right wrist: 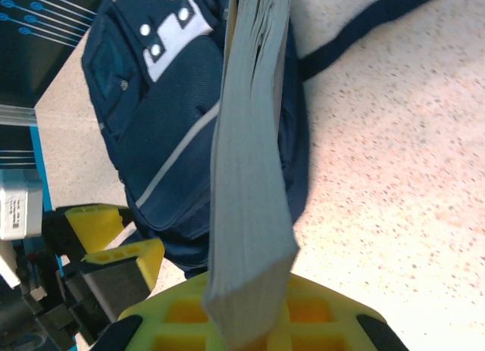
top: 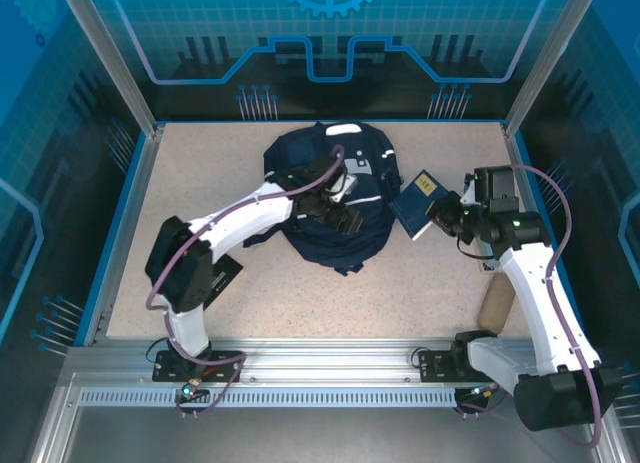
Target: Pack books, pencil case, and school supplies into a backpack
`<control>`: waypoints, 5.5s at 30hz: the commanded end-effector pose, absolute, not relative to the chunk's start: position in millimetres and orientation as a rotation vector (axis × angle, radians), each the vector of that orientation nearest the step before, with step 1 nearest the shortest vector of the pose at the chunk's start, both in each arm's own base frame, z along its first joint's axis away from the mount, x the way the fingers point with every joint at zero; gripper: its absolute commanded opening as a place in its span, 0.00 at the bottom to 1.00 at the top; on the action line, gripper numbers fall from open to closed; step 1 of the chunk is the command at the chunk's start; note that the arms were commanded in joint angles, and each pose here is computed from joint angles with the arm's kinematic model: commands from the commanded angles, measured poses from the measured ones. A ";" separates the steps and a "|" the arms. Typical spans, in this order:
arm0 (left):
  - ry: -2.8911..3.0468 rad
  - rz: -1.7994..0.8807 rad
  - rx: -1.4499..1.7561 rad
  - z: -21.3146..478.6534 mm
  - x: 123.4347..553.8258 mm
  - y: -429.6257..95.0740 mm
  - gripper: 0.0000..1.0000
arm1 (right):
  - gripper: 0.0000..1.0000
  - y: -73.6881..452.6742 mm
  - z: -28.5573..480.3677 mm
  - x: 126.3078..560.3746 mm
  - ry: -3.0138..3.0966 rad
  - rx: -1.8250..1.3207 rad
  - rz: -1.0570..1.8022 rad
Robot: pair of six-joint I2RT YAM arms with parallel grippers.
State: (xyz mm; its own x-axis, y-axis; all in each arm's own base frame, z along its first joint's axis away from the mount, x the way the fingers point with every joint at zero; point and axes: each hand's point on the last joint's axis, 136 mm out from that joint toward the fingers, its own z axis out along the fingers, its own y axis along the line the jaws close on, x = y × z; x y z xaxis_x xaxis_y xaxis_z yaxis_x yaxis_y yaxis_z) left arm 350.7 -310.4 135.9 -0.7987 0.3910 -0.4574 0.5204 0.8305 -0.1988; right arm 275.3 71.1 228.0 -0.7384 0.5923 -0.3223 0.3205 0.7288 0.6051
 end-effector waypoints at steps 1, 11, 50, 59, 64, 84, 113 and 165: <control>2.650 -0.217 0.923 119.0 344.1 -297.6 0.77 | 0.05 70.8 230.0 259.4 2.413 0.723 0.775; 2.659 -0.031 1.051 89.6 361.2 -296.2 0.72 | 0.05 69.5 223.8 231.0 2.368 0.807 0.815; 2.186 -0.001 0.566 264.7 421.8 -288.9 0.00 | 0.07 95.5 247.8 235.2 2.389 0.697 0.968; 2.160 -0.016 0.528 279.3 426.7 -290.6 0.00 | 0.07 86.3 272.4 227.4 2.296 0.704 0.861; 2.188 -0.015 0.535 266.6 425.3 -291.1 0.00 | 0.07 84.8 275.3 221.8 2.284 0.716 0.861; 2.184 -0.147 0.530 287.5 414.9 -300.1 0.00 | 0.08 177.2 262.6 279.3 2.296 0.482 1.352; 2.092 -0.300 0.440 343.9 421.2 -293.7 0.00 | 0.08 229.7 137.9 375.6 2.180 0.914 1.155; 2.433 -0.674 -0.230 206.5 400.8 -201.9 0.79 | 0.86 105.2 181.5 282.3 2.374 0.848 0.336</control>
State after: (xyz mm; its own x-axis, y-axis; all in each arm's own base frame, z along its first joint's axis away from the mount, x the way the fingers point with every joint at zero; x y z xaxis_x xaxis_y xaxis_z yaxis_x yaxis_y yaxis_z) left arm 399.3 -223.3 207.2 -0.8234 -0.1456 -0.5485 0.1135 0.9047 -0.4106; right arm 284.2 109.1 169.5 -0.5867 0.7156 -0.3790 0.5278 0.6929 0.4913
